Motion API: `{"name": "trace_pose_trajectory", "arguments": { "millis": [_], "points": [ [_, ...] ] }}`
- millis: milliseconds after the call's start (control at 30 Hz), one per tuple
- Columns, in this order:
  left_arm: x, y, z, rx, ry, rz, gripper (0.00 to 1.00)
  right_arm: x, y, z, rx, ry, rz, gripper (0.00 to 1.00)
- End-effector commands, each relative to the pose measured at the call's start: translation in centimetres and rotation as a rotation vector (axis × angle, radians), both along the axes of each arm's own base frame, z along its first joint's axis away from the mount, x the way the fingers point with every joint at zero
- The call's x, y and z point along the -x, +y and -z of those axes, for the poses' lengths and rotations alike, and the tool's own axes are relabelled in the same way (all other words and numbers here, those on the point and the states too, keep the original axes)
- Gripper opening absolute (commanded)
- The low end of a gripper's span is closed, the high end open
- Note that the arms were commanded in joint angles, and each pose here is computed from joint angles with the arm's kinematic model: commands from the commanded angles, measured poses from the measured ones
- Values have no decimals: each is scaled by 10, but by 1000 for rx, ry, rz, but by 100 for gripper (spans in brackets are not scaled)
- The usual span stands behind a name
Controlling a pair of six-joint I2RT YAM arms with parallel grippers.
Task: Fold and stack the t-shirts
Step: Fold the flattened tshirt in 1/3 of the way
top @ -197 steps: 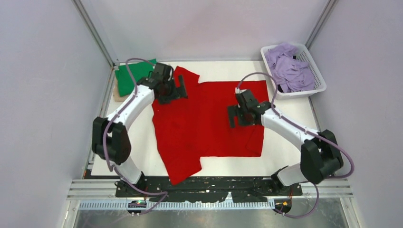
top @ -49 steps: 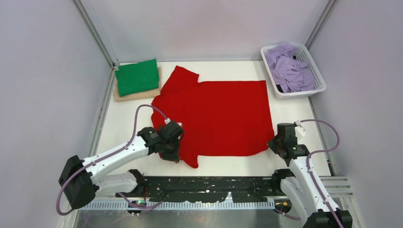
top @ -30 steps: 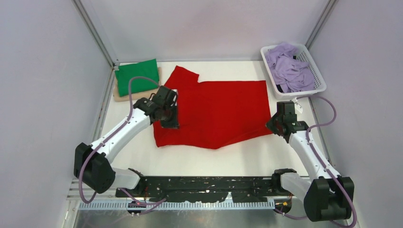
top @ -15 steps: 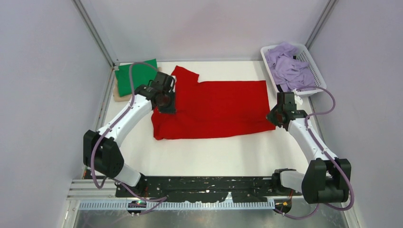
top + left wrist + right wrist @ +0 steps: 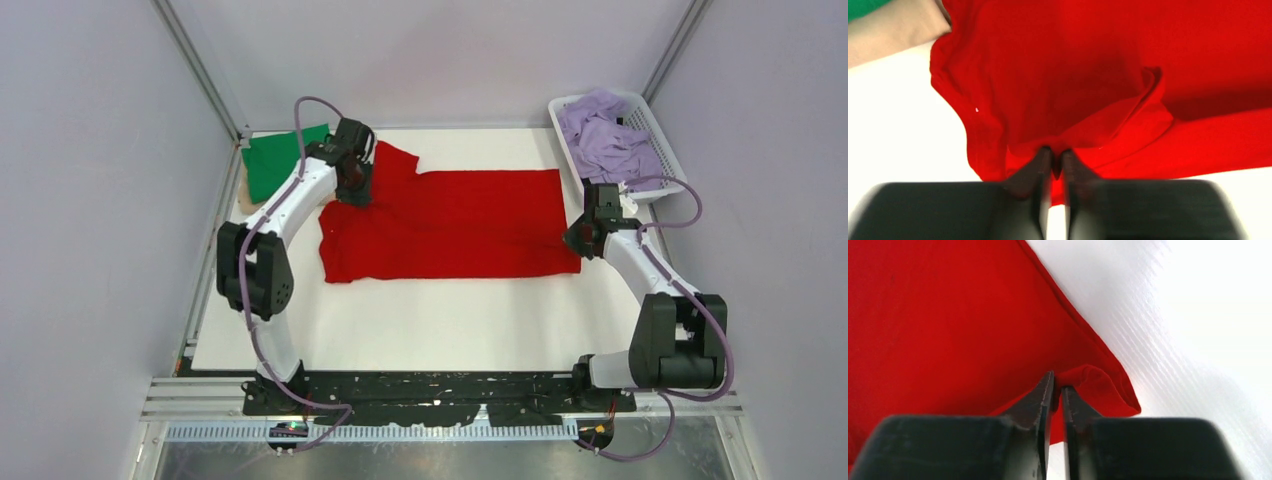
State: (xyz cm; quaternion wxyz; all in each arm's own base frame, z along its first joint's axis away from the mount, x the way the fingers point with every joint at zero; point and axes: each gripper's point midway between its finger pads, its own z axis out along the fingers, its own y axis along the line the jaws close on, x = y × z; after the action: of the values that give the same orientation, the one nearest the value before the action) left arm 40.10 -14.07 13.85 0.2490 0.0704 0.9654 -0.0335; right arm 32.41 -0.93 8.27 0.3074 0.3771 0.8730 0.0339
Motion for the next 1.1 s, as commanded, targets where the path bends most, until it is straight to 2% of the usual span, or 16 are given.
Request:
{"name": "trace_pose_trajectory", "arguments": {
  "millis": [0, 33, 67, 100, 133, 200, 300, 400, 467, 533, 667, 733, 900, 1067],
  "points": [
    [-33, 9, 1, -18, -5, -19, 30, -41, -16, -23, 26, -113, 60, 36],
    [-39, 9, 1, -11, 4, -26, 58, -43, -18, -19, 27, -102, 66, 47],
    [-47, 8, -2, -5, -6, -38, 83, -49, -19, -25, 30, -112, 71, 67],
    [-55, 9, -3, -3, -19, -51, 97, -49, -22, -22, 41, -94, 79, 76],
    [-63, 11, -6, -2, -30, -68, 99, -52, -23, -27, 48, -101, 84, 87],
    [-71, 13, -17, 28, -28, -116, 100, -50, -28, -32, 71, -100, 91, 97],
    [-64, 1, -31, 118, -39, -102, 100, -41, -31, -44, 105, -118, 79, 98],
    [-39, -24, -30, 293, -49, -67, 100, -27, -20, -41, 95, -131, 32, 96],
    [-22, -38, -21, 408, -49, -61, 99, -26, 1, -40, 67, -173, -67, 95],
    [-2, -43, -1, 469, -9, -79, 100, -31, 50, -33, 24, -203, -248, 95],
    [21, -39, 42, 461, 106, -126, 100, -35, 116, -6, 5, -105, -515, 95],
    [32, -38, 58, 448, 159, -125, 100, -39, 135, 6, 19, -56, -578, 95],
    [49, -27, 89, 398, 214, -166, 100, -35, 144, 38, 20, 67, -601, 95],
    [77, -28, 106, 407, 294, -169, 100, 1, 134, 69, 21, 219, -611, 96]
  ]
}}
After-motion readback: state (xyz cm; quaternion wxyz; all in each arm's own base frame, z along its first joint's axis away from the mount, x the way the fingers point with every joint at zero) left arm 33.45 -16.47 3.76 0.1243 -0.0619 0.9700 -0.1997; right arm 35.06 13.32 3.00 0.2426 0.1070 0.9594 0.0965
